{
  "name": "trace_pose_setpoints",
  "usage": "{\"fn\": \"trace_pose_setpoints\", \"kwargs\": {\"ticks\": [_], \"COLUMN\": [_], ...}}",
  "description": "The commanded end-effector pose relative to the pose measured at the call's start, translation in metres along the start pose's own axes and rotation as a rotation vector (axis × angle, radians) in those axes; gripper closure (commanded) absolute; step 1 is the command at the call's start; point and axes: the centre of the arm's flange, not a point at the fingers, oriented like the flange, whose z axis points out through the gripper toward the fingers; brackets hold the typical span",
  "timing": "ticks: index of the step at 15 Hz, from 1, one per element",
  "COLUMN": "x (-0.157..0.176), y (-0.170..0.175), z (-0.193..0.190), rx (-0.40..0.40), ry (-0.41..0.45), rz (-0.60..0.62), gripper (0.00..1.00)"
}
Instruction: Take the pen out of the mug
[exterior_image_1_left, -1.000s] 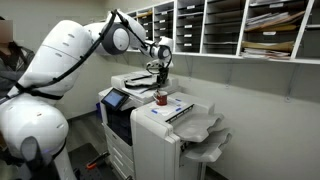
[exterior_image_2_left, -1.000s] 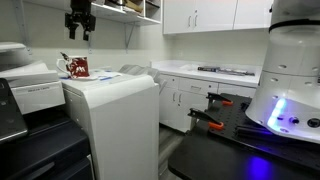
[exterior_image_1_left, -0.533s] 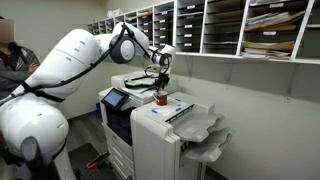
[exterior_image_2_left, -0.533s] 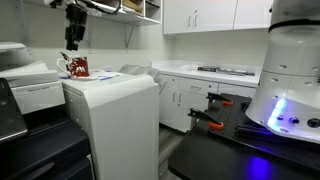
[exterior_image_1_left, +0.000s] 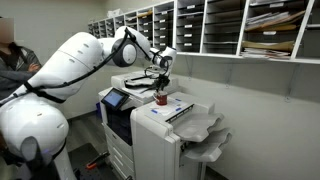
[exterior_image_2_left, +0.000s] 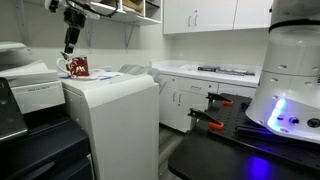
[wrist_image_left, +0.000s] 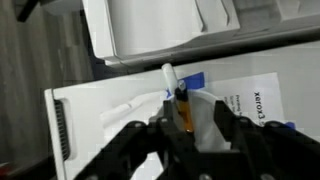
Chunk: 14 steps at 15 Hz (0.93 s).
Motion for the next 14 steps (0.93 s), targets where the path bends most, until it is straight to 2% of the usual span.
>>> {"fn": "trace_pose_setpoints", "kwargs": {"ticks": [1,4,6,7,8,12,14], "x": [0.000,0.002,0.005,0.007,0.008,0.012,0.013], "y": [-0.009,-0.006,-0.006,-0.007,-0.008,-0.011,-0.011], "z": [0.001,0.010,0.017,0.020,0.022,0.028,0.032], "rx": [-0.007,-0.025,-0.034,-0.040,-0.039,-0.042,-0.049], "ry": [-0.016,-0.003,0.008,0.014,0.015,0.026,0.023], "rz": [0.005,-0.013,-0.010,-0.007,-0.007,-0.012,-0.019], "gripper": [0.48,0.48,0.55,0.63,0.62,0.77,0.72]}}
